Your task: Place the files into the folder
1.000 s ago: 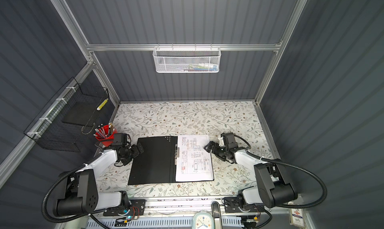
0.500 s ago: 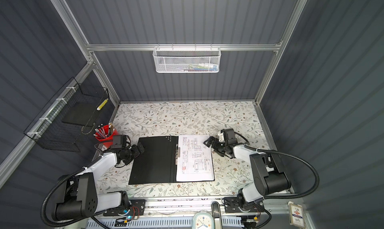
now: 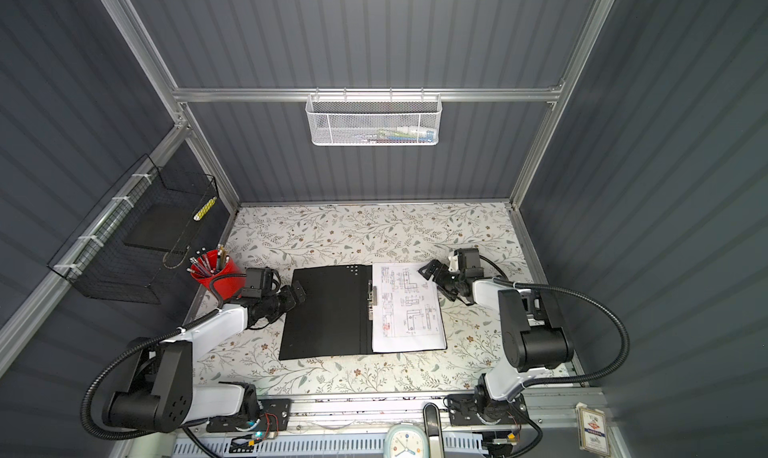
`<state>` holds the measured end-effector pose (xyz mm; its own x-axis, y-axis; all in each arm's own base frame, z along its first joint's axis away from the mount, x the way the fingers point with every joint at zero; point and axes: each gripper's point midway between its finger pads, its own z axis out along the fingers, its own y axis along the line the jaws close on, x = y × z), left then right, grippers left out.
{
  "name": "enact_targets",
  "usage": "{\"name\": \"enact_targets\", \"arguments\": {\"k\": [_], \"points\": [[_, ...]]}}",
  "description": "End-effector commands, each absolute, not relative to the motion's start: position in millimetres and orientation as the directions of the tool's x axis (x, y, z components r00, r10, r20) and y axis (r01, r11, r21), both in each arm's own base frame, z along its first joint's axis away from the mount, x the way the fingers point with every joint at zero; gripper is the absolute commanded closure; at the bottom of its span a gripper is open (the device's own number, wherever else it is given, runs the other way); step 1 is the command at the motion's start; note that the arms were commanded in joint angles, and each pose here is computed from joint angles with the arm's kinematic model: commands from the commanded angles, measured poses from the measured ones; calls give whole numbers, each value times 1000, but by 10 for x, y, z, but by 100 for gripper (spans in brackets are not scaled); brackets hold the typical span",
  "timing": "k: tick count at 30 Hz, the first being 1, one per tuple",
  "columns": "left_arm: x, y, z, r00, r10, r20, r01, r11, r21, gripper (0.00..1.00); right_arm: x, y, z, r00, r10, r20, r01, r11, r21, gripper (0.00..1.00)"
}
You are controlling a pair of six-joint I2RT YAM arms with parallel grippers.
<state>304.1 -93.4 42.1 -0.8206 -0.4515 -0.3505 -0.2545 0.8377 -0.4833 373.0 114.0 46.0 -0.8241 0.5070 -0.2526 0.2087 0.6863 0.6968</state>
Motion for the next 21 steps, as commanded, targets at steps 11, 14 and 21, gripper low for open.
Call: {"name": "enact_targets", "arguments": {"k": [11, 14, 21], "points": [[2740, -919, 462, -823, -458, -335, -357, 877, -322, 0, 3786, 701, 546, -797, 547, -257, 305, 730, 611, 5], [2868, -821, 810, -805, -401, -438, -306, 912, -274, 0, 3822, 874, 840, -814, 507, -284, 238, 737, 633, 5], [3224, -1555, 1334, -851, -200, -486, 53, 887, -458, 0, 3770, 1903, 1319, -897, 279, -344, -54, 703, 709, 4]]}}
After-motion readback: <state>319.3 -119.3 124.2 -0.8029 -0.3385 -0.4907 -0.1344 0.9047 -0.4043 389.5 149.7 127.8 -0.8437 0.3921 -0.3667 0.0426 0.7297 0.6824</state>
